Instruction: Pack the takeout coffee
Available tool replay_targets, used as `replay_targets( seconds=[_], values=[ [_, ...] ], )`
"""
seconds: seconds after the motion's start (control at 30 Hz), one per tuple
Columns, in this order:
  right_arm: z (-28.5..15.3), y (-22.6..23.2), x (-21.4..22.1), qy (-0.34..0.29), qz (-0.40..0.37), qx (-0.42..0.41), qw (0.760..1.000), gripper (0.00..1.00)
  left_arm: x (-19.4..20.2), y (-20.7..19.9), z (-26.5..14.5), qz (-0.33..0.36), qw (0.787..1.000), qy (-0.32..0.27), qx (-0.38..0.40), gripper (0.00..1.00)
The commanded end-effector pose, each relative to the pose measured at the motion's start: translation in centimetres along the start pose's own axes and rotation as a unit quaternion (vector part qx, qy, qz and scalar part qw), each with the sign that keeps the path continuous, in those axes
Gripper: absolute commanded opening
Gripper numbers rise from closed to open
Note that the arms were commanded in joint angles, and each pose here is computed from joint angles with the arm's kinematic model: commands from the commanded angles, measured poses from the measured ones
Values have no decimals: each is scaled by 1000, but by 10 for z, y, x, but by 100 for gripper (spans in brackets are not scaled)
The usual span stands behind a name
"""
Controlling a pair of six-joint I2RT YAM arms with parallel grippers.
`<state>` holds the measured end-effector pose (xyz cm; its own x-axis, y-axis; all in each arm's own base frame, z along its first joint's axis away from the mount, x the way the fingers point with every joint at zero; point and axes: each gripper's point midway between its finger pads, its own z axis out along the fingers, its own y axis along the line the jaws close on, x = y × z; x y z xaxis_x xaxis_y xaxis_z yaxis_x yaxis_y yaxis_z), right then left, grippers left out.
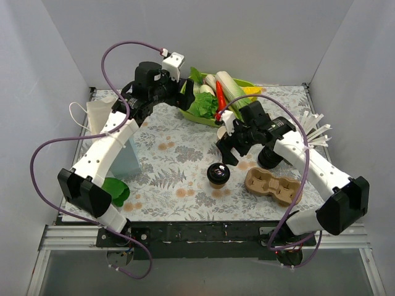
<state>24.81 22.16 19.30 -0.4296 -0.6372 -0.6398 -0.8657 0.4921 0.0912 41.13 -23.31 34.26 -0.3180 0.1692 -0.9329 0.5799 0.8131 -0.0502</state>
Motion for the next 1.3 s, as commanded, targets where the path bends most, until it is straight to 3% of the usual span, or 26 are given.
replay_targets(
  seconds=[0.0,0.1,0.3,0.43,1.27],
  values=[
    [17,36,7,30,18,-54,998,98,-29,-7,-20,32,999,-42,-4,98],
    [27,53,8,45,7,-72,996,98,-25,-4,-20,37,999,-38,-11,98],
    [44,44,24,85,17,-1,996,98,-24,-13,-24,44,998,-40,-3,98],
    [53,47,31,109,23,3,994,98,-21,-14,-24,43,998,-36,0,98],
    [71,42,33,124,0,26,992,95,-16,-15,-23,48,998,-32,4,98]
  ],
)
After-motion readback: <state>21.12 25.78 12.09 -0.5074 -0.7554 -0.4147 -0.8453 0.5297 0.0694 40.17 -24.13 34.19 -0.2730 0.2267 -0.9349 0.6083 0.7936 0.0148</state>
